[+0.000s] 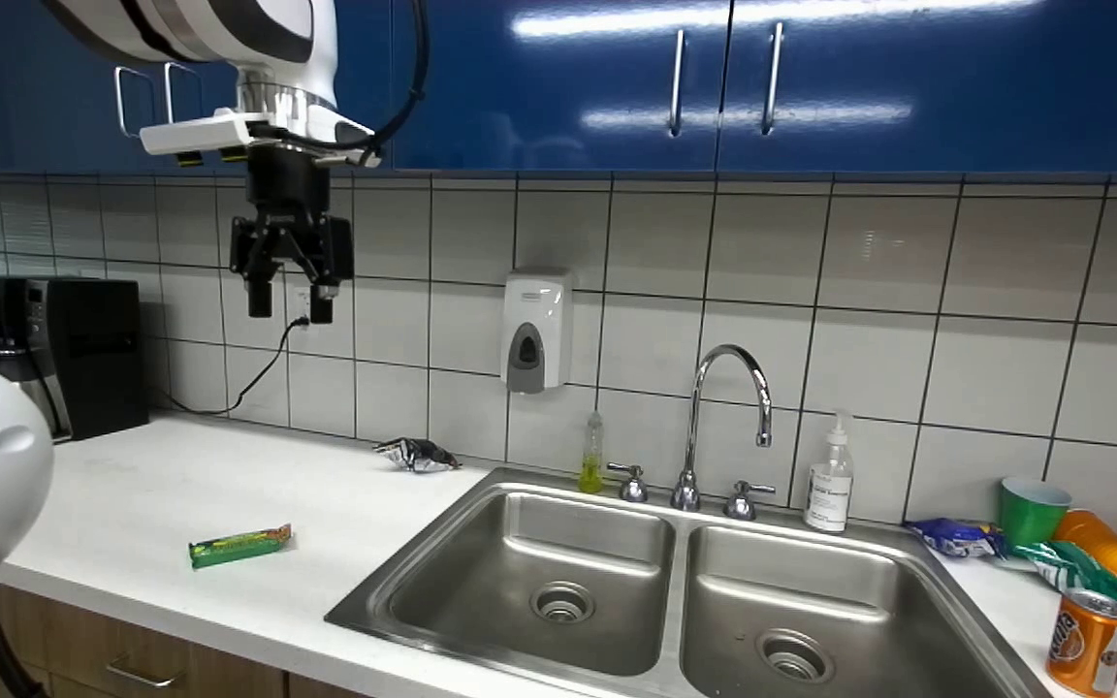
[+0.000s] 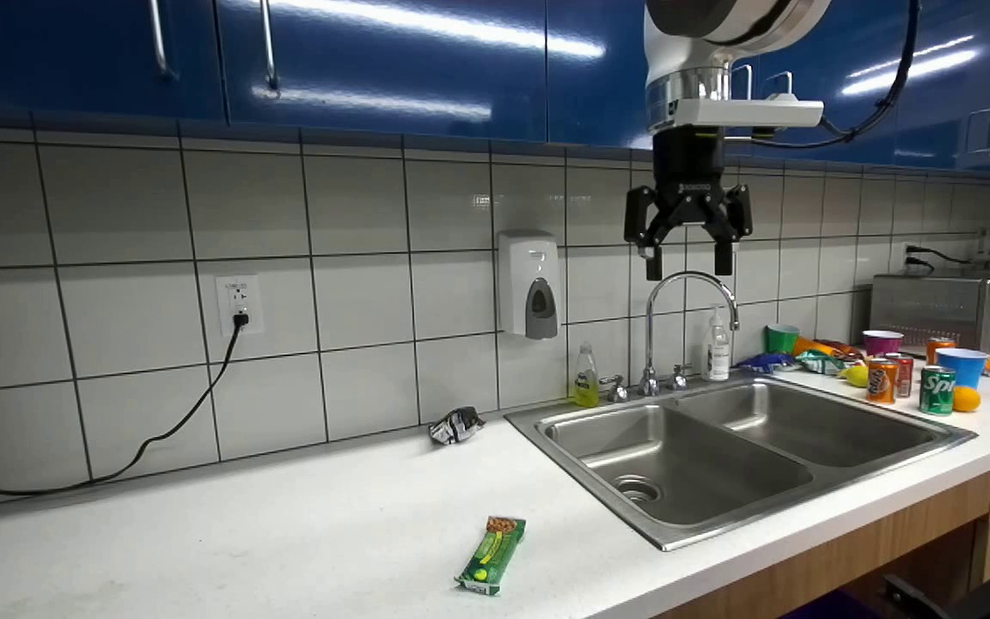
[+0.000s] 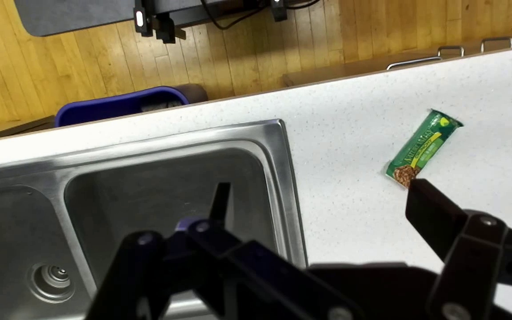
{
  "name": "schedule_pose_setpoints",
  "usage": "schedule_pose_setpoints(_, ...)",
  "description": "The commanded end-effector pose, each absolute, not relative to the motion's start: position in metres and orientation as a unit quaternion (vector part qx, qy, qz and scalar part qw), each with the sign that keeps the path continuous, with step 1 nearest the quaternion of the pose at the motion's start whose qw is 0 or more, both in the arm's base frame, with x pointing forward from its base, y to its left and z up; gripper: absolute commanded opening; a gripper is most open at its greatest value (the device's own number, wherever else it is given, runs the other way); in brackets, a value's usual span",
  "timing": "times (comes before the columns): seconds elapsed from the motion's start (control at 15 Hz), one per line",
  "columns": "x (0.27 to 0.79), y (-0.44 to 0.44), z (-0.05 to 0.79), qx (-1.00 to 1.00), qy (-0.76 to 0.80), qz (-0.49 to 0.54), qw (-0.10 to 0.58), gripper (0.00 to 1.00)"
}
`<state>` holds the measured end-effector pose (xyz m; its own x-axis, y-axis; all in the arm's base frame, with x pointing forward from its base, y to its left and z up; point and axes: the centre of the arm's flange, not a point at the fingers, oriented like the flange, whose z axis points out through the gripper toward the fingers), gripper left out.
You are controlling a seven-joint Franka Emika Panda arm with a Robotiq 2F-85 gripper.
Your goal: Put the green pack inside the sink
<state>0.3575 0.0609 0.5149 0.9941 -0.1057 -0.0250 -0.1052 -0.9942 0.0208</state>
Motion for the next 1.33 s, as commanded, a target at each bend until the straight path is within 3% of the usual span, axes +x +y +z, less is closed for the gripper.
schedule_pose_setpoints(0.0, 0.358, 0.084, 0.500, 0.999, -0.044, -0.022, 0.004, 1.00)
schedule_pose_setpoints(1.27, 0.371, 0.170, 0.394, 0.997, 0.048, -0.060, 0.006, 1.00)
